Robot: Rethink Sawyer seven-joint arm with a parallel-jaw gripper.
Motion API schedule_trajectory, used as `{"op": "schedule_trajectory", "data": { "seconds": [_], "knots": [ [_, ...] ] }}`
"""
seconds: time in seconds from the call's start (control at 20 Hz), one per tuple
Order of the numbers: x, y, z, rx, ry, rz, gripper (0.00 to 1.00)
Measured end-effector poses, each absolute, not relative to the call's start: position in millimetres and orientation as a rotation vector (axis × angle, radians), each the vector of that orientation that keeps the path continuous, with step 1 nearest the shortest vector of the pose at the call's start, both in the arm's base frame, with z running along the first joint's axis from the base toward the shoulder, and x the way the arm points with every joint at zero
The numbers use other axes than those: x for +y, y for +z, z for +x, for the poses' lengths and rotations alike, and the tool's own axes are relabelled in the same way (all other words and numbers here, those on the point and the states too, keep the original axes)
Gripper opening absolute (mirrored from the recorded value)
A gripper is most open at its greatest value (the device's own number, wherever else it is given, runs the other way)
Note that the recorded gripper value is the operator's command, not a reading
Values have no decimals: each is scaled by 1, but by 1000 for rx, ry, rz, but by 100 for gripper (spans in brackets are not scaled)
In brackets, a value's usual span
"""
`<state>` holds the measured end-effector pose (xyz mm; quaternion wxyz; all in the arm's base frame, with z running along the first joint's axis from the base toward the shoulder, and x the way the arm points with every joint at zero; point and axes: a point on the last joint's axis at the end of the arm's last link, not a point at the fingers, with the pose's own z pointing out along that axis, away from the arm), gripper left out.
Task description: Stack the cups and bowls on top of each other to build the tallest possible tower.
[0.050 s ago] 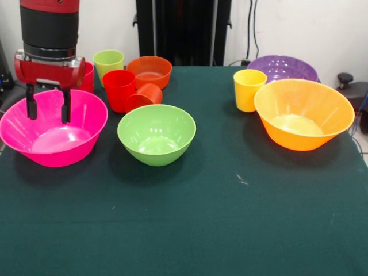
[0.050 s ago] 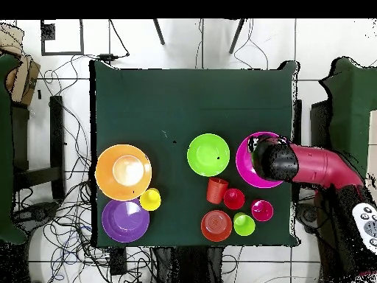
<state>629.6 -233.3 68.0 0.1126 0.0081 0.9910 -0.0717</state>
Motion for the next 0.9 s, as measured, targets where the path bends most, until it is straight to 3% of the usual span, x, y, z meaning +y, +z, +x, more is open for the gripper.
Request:
{"op": "schedule_trajectory", "data": {
  "seconds": [0.9],
  "knots": [
    [-223, 69, 627, 2922, -155, 77, 100]
  ]
}}
